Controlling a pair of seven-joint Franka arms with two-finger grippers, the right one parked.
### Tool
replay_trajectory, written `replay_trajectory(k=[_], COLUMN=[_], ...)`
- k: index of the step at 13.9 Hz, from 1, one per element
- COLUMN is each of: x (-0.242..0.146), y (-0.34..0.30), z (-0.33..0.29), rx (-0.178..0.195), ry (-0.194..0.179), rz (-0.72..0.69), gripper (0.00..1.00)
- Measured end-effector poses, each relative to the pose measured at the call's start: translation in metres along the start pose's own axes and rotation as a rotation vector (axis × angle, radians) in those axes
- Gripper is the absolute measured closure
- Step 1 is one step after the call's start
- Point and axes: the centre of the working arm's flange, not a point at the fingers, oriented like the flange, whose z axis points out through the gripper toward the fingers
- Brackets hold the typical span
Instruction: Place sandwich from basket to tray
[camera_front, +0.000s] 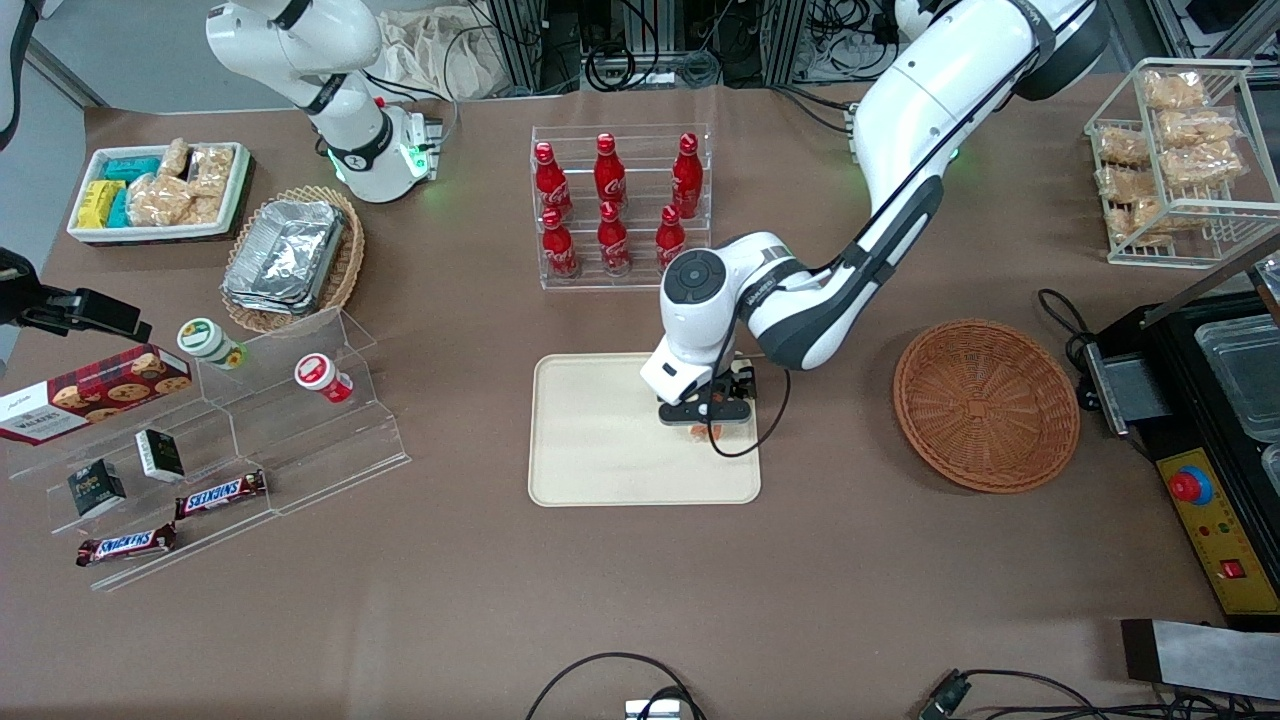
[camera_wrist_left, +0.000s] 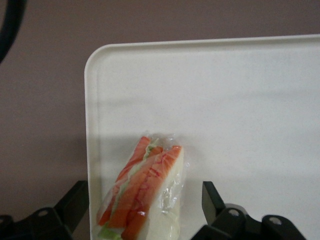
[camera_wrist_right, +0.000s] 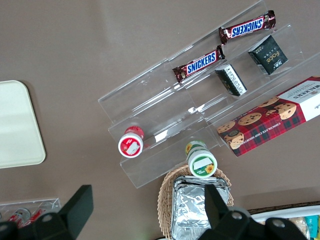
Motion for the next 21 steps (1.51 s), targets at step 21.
replay_trajectory(k=[21], x=[0.164], y=[-0.32], z=[-0.233], rx=[0.093], ry=[-0.057], rz=[-0.267], gripper=[0.0])
